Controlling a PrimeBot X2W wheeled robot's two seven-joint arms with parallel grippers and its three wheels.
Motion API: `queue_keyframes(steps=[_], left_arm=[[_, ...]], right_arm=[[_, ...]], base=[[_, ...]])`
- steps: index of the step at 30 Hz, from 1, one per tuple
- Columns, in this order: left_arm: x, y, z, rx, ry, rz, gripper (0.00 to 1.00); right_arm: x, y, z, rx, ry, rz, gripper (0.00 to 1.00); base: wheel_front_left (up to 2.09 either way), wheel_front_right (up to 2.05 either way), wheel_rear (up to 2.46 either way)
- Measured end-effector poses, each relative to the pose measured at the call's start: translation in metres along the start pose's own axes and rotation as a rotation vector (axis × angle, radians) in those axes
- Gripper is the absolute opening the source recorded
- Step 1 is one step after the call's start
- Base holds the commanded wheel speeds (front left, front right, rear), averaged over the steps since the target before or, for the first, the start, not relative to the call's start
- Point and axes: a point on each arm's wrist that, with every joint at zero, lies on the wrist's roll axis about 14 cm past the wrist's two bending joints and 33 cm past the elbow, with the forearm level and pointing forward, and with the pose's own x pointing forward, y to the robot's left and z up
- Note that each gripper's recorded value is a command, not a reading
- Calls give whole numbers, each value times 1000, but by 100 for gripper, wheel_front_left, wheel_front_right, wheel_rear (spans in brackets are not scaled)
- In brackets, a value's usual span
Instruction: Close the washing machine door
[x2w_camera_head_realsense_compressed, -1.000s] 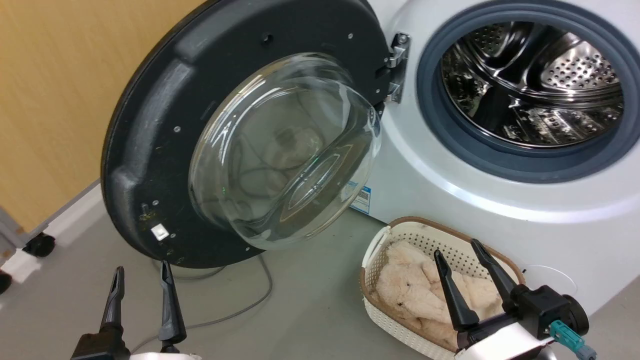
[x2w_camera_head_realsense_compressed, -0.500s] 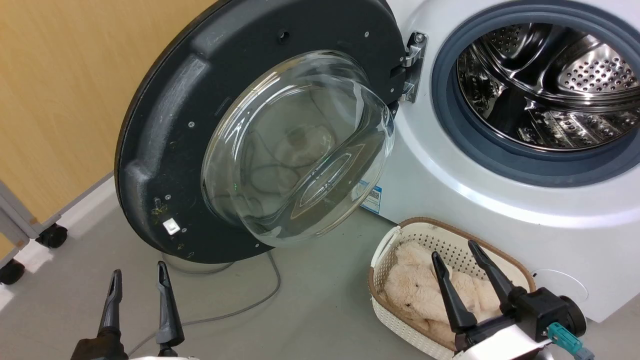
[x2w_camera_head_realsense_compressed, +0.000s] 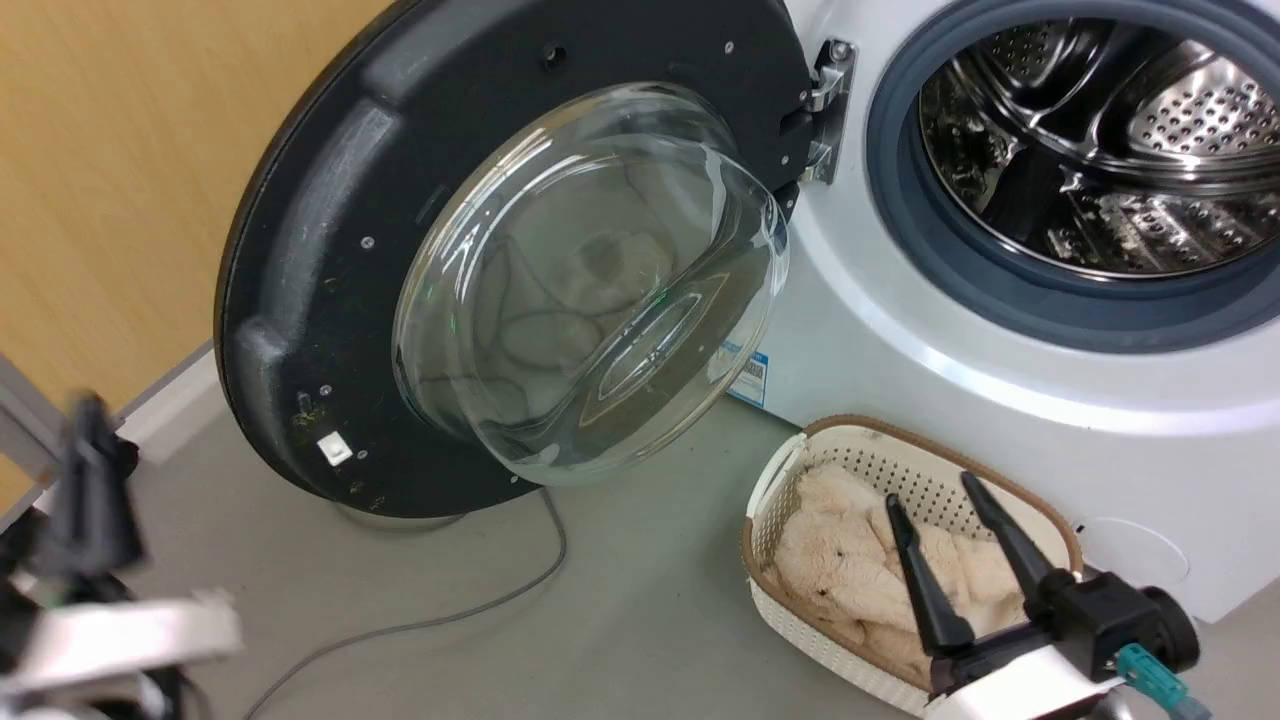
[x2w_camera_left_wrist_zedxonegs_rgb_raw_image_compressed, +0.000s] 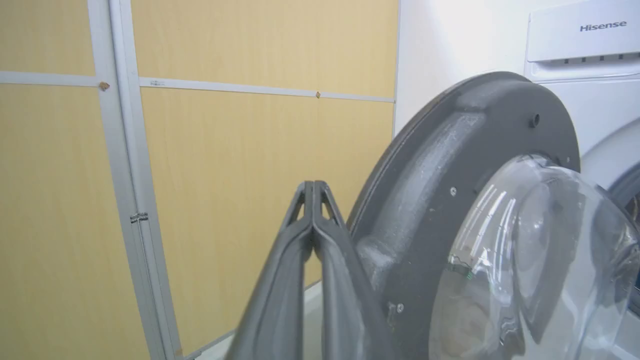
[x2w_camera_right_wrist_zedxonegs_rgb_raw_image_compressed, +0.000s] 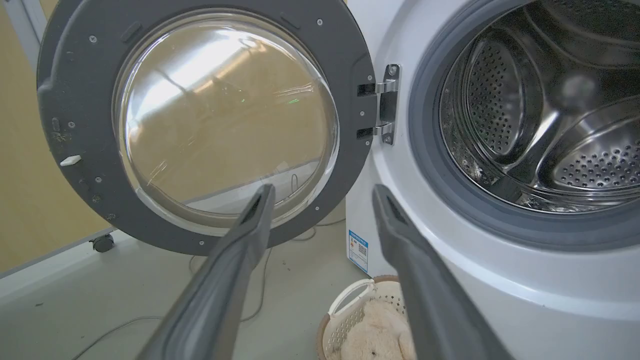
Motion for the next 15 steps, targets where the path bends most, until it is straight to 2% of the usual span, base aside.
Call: queue_keyframes(steps=[4, 6, 9, 13, 15], left_arm=[[32, 25, 12, -7, -51, 28, 0], [48, 42, 8, -116, -46, 91, 0], [75, 56, 3, -231, -4, 122, 0], [95, 80, -27, -461, 122, 236, 0], [99, 86, -48, -534, 202, 280, 0]], right_arm=[[-1, -10, -3, 2, 4, -25, 100], [-3, -14, -7, 5, 11, -36, 100], [-4, -18, -12, 9, 21, -46, 100], [-6, -23, -16, 14, 28, -58, 100], [-7, -26, -21, 14, 38, -66, 100]], base=[[0, 0, 0], [0, 0, 0], [0, 0, 0], [0, 0, 0], [0, 0, 0]])
